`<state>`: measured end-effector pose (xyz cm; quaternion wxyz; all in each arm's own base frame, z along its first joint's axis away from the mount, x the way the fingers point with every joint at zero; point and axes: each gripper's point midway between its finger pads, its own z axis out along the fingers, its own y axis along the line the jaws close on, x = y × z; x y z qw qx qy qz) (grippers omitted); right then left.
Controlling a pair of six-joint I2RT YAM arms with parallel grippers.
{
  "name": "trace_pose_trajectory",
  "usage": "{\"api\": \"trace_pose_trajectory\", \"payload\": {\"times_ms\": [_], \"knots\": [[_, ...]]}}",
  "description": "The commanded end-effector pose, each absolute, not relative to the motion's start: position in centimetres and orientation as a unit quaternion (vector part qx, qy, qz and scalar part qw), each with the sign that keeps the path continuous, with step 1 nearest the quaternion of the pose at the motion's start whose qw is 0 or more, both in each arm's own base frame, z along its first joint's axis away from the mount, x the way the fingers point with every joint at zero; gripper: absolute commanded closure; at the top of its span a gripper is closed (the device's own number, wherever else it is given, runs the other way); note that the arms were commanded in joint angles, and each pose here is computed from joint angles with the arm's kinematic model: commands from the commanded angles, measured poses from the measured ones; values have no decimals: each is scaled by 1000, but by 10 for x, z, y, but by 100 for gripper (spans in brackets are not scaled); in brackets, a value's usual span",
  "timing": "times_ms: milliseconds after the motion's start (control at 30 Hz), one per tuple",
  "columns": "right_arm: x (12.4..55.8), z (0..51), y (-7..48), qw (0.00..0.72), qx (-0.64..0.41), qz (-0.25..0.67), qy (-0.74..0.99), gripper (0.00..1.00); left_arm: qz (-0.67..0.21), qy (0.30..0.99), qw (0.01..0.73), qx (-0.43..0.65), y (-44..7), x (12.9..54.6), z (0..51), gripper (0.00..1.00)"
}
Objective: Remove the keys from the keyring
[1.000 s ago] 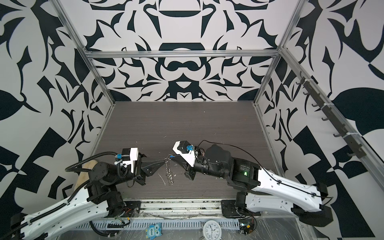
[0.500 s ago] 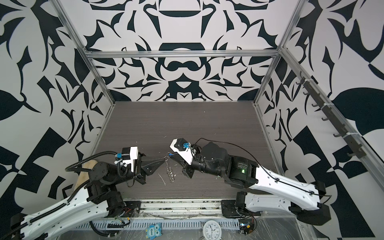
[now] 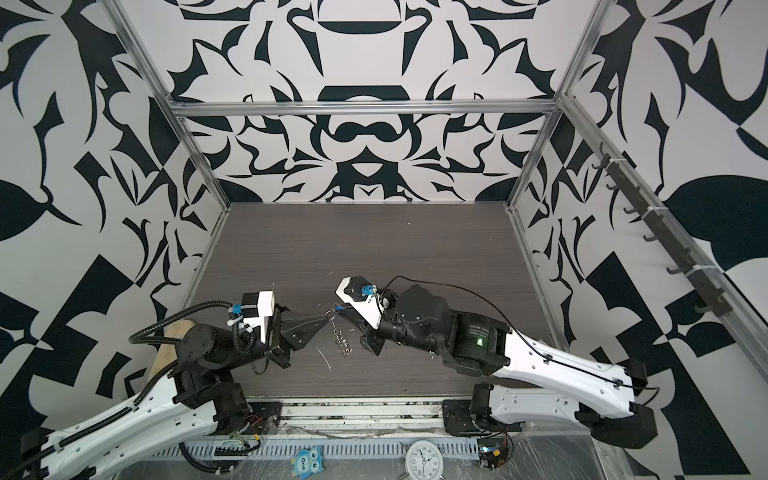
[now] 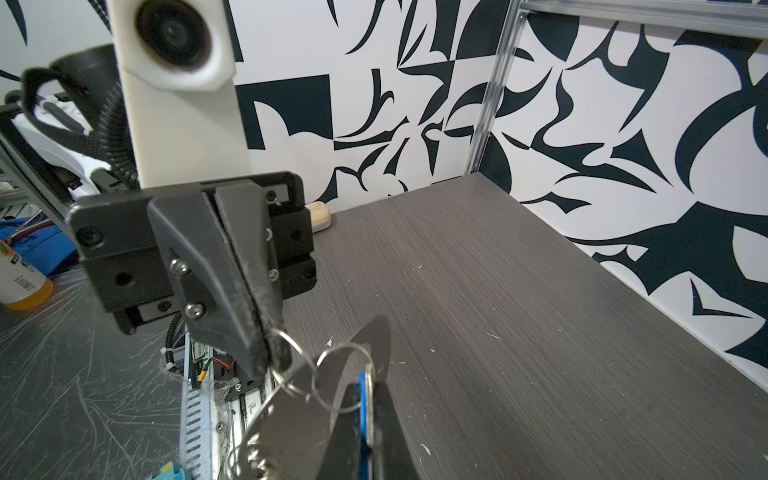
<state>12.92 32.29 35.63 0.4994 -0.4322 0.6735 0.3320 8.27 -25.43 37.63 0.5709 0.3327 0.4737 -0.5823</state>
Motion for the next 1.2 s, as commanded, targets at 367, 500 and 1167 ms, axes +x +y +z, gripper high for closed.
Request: {"api": "trace_pose_trajectory", "payload": {"times_ms": [367,500,1167], "knots": [[169,330,308,524,-379,251,720,100,-657,333,575,356,-229,33,430,100],[168,323,309,520,-383,253,720,100,-656,330,581,353,-228,34,431,100],[153,300,320,498,-393,302,711,100,-630,319,624,335,-216,39,438,100]]}}
